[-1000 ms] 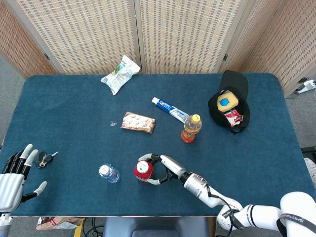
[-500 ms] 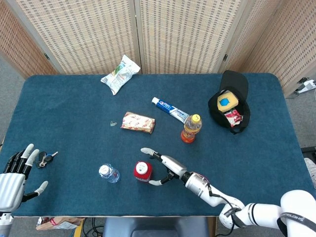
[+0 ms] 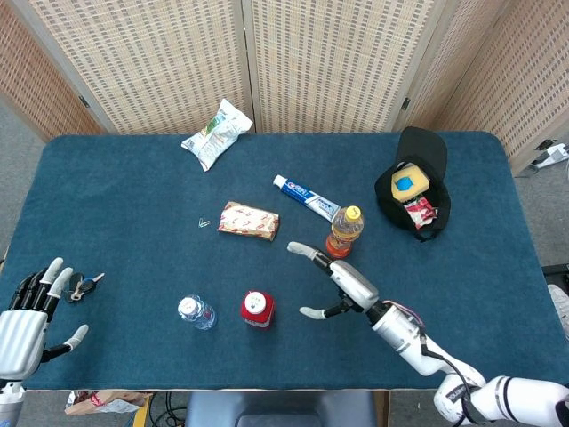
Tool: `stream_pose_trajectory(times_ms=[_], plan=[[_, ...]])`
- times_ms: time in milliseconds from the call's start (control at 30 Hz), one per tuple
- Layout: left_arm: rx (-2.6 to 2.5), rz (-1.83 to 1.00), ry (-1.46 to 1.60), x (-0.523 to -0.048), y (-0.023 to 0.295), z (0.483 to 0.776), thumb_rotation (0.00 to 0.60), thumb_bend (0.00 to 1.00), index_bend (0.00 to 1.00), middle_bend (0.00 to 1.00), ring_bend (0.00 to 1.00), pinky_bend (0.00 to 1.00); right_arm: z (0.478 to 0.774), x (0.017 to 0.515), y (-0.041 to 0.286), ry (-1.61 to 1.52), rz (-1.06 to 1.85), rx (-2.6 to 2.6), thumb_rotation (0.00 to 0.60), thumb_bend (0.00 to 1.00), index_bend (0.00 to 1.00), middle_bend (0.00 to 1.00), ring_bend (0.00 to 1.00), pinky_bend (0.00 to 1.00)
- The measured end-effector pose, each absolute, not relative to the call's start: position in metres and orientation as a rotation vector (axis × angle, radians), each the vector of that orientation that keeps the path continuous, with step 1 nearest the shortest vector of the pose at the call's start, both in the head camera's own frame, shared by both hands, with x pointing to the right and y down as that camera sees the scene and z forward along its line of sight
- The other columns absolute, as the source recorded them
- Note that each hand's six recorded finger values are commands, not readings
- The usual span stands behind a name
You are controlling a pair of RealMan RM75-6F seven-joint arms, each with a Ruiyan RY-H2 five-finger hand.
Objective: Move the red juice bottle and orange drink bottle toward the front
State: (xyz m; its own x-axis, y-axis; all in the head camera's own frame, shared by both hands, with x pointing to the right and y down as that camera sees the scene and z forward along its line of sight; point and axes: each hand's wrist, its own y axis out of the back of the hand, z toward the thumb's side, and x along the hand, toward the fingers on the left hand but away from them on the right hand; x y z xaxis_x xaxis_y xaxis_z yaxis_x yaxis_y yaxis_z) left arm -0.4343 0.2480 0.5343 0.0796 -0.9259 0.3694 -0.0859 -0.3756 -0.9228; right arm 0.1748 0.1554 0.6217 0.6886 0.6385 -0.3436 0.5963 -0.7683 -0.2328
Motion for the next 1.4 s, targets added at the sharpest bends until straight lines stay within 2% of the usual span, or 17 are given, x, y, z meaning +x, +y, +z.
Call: stream_pose_trajectory(times_ms=[200, 400, 533, 933, 1400], plan=[[-1.602, -1.381, 1.021, -0.431, 0.247, 0.536, 0.6, 0.19, 0.03, 0.0, 0.03, 0.05, 0.594, 0.226, 0.143, -1.165, 0.661, -2.615, 0.6, 0.2, 0.0, 0.1, 0.02, 0.1], [-1.608, -1.374, 1.014, -0.428, 0.247, 0.536, 0.6, 0.19, 0.03, 0.0, 0.03, 0.05, 0.589, 0.252, 0.131, -1.284, 0.709, -2.508, 0.6, 0.11, 0.0, 0.1, 0.02, 0.1], [-1.609, -1.376, 1.015, -0.428, 0.248, 0.536, 0.6, 0.19, 0.03, 0.0, 0.03, 0.05, 0.593, 0.266, 0.121, -1.356, 0.754, -2.457, 0.6, 0.02, 0.0, 0.08, 0.02, 0.1], [-1.605, -1.382, 1.018, -0.43, 0.249, 0.536, 0.6, 0.19, 0.03, 0.0, 0.03, 0.05, 0.633, 0.287, 0.091, -1.512, 0.907, -2.401, 0.6, 0.0, 0.0, 0.03, 0.0, 0.08], [-1.613, -1.382, 1.012, -0.429, 0.249, 0.538, 0.6, 0.19, 0.03, 0.0, 0.03, 0.05, 0.684, 0.251, 0.086, -1.535, 0.941, -2.532, 0.6, 0.0, 0.0, 0.03, 0.0, 0.08]])
